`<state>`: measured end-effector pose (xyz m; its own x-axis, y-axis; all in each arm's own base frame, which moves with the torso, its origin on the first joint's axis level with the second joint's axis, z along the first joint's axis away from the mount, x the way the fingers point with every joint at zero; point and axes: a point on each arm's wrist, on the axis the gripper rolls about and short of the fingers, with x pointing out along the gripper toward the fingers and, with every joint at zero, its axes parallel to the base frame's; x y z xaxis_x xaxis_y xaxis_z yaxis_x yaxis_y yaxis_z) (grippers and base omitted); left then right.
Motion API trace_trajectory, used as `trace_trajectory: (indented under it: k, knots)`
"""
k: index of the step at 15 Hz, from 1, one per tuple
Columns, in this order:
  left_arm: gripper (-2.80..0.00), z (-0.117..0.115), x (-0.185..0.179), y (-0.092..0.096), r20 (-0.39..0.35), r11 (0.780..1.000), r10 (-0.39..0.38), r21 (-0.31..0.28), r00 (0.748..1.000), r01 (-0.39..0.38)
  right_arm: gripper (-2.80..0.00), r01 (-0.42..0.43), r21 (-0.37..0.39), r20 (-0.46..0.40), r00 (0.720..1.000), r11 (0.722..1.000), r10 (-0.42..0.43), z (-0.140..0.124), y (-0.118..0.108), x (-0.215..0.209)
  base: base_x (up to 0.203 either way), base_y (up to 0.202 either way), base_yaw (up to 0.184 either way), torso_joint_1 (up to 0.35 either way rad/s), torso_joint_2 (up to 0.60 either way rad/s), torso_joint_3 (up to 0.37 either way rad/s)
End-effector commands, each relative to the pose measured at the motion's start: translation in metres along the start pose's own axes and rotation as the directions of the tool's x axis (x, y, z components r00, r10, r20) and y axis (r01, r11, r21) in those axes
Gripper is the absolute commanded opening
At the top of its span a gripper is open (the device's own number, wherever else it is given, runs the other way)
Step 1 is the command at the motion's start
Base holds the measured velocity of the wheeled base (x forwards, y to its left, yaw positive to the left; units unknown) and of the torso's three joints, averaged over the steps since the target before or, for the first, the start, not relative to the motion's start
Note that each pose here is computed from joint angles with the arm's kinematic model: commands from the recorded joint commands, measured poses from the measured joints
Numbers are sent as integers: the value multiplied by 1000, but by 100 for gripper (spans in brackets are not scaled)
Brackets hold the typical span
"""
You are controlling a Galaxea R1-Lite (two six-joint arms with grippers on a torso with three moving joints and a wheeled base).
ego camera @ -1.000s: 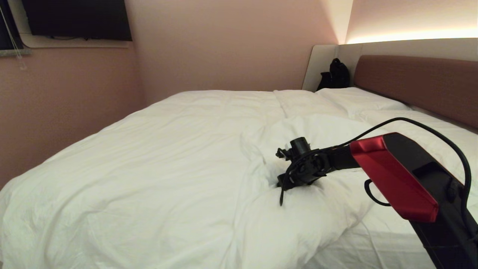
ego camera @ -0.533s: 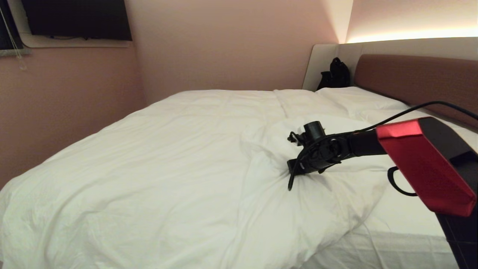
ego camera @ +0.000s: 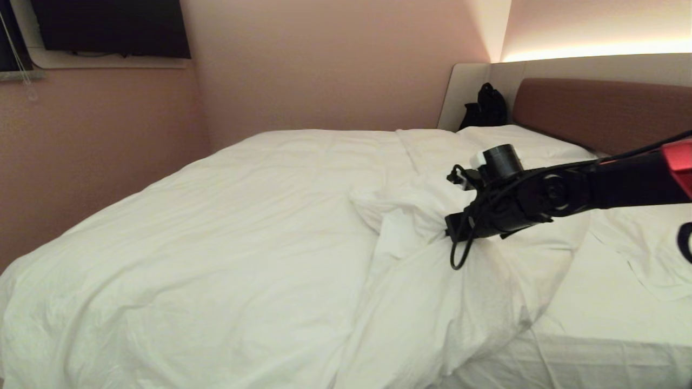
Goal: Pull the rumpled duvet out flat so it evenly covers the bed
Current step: Flatten the corners of the folded blanket
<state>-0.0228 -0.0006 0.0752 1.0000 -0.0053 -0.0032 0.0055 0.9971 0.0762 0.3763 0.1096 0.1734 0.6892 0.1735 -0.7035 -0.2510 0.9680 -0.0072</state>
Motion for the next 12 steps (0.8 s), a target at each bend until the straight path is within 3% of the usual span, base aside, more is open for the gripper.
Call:
trace_trajectory:
  k: [1, 7, 10, 12]
  knots:
    - [-280, 0, 0, 0, 0, 1000, 1, 0, 1000, -1, -280, 27, 2, 42, 999, 1000, -27, -23, -3, -73, 0, 0, 0, 0, 0, 0]
    - [-280, 0, 0, 0, 0, 1000, 2, 0, 1000, -2, -280, 147, 36, 74, 986, 989, -149, -110, -17, -170, 0, 0, 0, 0, 0, 0]
    - [-280, 0, 0, 0, 0, 1000, 1, 0, 1000, -1, -280, 227, 87, 6, 973, 970, -229, -160, -30, -180, 0, 0, 0, 0, 0, 0]
    - [-280, 0, 0, 0, 0, 1000, 1, 0, 1000, -1, -280, 242, 97, -38, 970, 965, -239, -174, -32, -177, 0, 0, 0, 0, 0, 0]
